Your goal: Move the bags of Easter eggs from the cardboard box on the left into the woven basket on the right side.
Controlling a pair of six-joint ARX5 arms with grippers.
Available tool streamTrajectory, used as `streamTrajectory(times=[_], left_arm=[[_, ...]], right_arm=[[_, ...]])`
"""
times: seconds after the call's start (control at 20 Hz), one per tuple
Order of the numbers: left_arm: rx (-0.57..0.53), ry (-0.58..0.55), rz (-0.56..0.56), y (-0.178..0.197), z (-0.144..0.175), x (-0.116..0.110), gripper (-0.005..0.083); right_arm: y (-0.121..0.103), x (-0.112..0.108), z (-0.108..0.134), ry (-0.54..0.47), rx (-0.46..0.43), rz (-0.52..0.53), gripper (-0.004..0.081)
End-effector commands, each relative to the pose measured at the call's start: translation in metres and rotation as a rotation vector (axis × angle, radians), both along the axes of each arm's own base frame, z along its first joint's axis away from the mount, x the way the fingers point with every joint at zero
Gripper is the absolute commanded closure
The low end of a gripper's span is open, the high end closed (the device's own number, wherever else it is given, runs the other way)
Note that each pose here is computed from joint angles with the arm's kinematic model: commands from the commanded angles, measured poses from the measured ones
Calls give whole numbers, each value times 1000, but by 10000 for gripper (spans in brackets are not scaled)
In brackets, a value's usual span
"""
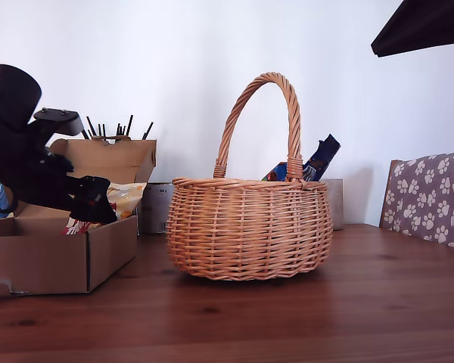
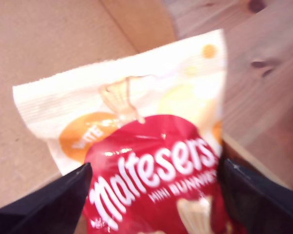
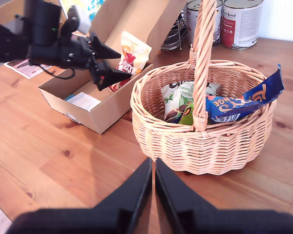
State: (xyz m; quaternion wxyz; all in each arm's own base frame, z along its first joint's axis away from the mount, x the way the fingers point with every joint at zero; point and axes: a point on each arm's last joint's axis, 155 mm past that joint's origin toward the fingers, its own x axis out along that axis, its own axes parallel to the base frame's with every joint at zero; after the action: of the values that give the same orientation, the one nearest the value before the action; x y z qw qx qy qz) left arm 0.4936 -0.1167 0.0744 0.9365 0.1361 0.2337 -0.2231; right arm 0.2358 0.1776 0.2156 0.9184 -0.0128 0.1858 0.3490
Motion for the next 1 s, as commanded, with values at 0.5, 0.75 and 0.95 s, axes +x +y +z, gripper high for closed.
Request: streamTrajectory(times=[0.5,0.75,0.95], left_arm=[[18,189,46,12,-60,-8,363],[20,199,47,12,-59,-10,649],[19,194,46,13,-29,-18,649]], right_arm=[[1,0,2,-8,2,5,782],[1,0,2,-7,1,5,782],[1,0,2,-8,2,5,782]])
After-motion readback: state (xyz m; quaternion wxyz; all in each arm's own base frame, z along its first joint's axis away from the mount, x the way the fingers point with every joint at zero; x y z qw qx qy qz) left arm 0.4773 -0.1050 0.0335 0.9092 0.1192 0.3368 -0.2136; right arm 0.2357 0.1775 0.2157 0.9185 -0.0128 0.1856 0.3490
